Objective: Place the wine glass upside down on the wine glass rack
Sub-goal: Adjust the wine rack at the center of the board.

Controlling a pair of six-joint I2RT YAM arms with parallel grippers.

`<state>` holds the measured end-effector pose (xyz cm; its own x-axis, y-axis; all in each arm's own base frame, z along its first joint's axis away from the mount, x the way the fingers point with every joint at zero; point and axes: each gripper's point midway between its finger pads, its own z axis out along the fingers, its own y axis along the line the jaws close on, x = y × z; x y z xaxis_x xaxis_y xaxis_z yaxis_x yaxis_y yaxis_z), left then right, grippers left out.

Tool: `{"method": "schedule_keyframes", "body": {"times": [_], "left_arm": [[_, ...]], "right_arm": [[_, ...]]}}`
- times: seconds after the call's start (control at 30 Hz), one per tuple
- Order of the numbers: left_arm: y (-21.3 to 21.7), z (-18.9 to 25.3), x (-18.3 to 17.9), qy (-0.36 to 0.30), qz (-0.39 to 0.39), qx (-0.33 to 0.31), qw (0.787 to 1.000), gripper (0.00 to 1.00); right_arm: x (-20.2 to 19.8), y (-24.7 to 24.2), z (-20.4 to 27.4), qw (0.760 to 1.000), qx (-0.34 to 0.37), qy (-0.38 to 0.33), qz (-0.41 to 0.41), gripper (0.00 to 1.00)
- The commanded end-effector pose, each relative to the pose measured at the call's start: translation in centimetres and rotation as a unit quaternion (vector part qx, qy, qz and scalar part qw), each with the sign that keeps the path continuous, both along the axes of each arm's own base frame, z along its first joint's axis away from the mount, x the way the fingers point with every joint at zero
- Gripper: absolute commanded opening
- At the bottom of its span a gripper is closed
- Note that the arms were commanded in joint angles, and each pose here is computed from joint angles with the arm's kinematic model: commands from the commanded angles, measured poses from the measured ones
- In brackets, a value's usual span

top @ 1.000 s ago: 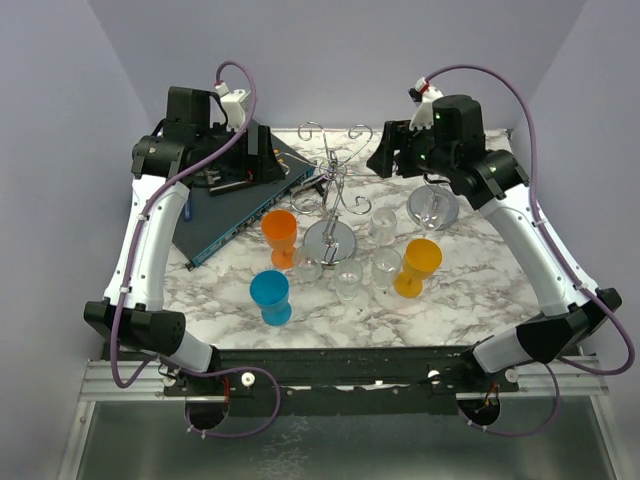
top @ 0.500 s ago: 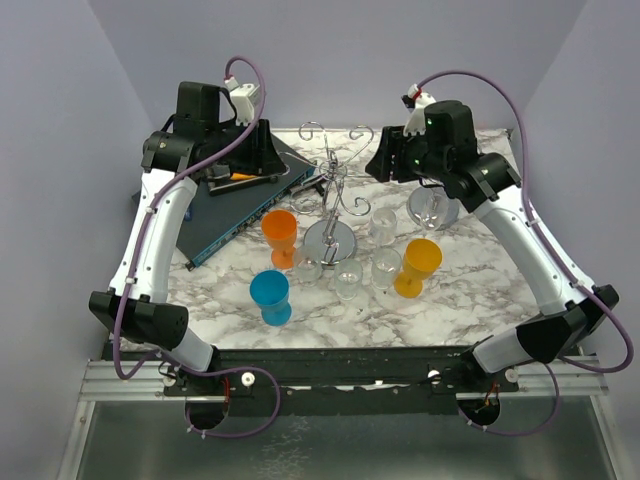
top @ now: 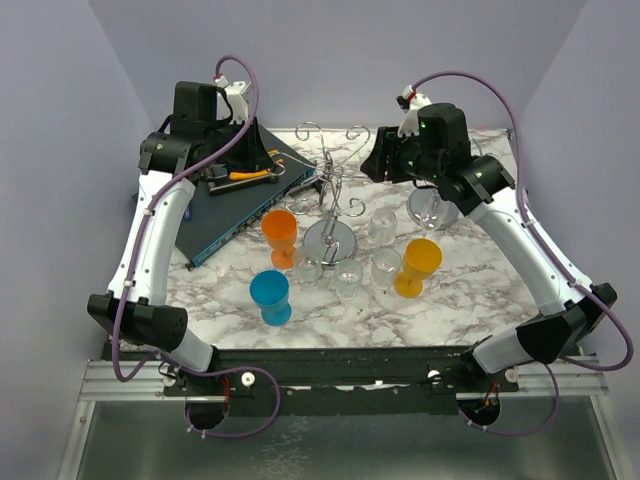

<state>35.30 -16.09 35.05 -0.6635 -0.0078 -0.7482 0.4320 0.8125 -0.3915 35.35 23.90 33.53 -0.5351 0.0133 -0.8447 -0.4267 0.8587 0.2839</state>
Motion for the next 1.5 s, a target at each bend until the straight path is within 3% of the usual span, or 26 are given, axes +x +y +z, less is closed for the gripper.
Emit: {"method": "schedule_keyframes", "body": {"times": [0.0, 0.57, 0.93, 1.0, 1.1, 1.13, 1.23, 1.27, 1.47], "left_arm": [[1.6, 3.0, 0.5, -0.068, 0.044, 0.021, 0.996, 0.12], [1.9, 4.7, 0.2, -0.094, 0.049, 0.017, 0.994, 0.05], [4.0, 5.8, 1.1, -0.141, 0.092, 0.059, 0.984, 0.01], [4.1, 4.6, 1.0, -0.126, 0.091, 0.064, 0.986, 0.16], [4.0, 2.8, 0.2, -0.103, 0.086, 0.067, 0.989, 0.62], [4.2, 2.3, 0.0, -0.098, 0.088, 0.069, 0.989, 0.73], [4.9, 0.8, -0.8, -0.082, 0.1, 0.081, 0.988, 0.94], [5.4, 0.2, -0.9, -0.074, 0.106, 0.085, 0.988, 0.99], [8.9, -4.1, -2.4, -0.011, 0.14, 0.084, 0.987, 0.99]], "right_arm": [[-0.5, 2.7, -2.4, 0.999, -0.013, 0.03, 0.038, 0.53], [0.8, 2.0, -4.4, 0.998, -0.049, 0.028, 0.012, 0.54], [1.9, 2.9, -4.0, 0.998, -0.05, 0.019, 0.018, 0.53], [2.0, 2.8, -4.0, 0.998, -0.054, 0.018, 0.016, 0.53], [1.9, 2.3, -4.0, 0.998, -0.059, 0.014, 0.006, 0.53], [1.9, 2.0, -4.0, 0.998, -0.064, 0.01, 0.0, 0.53], [1.8, 1.5, -4.0, 0.998, -0.069, 0.006, -0.007, 0.53], [1.8, 1.4, -4.1, 0.997, -0.071, 0.006, -0.008, 0.53], [2.2, 0.8, -3.1, 0.996, -0.081, -0.01, -0.02, 0.6]]}}
